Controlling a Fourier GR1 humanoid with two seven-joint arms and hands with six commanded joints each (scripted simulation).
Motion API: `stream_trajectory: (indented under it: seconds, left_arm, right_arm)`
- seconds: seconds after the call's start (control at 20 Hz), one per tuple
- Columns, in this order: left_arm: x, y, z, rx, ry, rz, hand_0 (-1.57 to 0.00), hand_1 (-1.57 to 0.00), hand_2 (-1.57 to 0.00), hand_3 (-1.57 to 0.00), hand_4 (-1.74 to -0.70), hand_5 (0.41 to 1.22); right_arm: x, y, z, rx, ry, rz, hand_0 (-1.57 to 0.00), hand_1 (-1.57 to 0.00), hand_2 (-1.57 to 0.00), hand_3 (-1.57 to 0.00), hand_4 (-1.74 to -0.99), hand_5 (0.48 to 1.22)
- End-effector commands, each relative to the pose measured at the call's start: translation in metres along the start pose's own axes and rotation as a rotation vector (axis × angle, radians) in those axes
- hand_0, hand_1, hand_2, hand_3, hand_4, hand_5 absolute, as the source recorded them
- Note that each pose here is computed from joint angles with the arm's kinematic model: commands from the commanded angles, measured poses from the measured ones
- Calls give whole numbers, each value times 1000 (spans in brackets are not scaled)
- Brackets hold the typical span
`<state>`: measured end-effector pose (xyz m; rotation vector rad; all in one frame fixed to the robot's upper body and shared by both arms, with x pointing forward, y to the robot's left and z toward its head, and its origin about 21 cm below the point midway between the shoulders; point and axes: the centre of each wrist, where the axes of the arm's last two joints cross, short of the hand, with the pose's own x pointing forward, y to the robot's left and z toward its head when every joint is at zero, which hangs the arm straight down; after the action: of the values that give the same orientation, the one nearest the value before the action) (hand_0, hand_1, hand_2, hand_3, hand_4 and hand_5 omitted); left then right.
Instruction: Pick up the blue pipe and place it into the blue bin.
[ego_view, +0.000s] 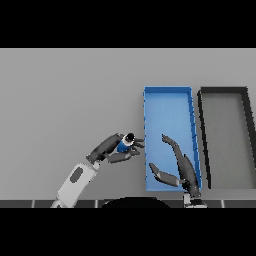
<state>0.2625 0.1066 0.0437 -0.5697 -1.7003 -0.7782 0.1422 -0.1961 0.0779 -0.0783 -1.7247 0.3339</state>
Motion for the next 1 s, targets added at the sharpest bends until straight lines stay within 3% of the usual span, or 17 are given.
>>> stream_trajectory:
  seconds: [0.0,0.2,0.6,0.95]
  left_arm:
    - [3,2,2,-2,-10,0,-1571,-1571,-1571,-1571,-1473,1221]
    - [3,-4,1,-21,-12,-16,-1571,-1571,-1571,-1571,-1474,1221]
    - [2,-2,-3,-29,-3,-13,-1571,-1571,-1571,-1571,-1473,1221]
    - [-2,4,-4,-65,-21,25,-1571,-1571,-1571,-1571,-1454,1221]
  right_arm:
    - [11,-2,-5,36,-24,30,1,-1,-3,1,-1205,539]
    - [33,5,-25,168,-71,64,1,0,-1,1,-1256,523]
    - [55,29,-64,373,-49,60,1,1,1,1,-1209,517]
    - [79,42,-96,474,-131,50,1,-9,-20,1,-1214,511]
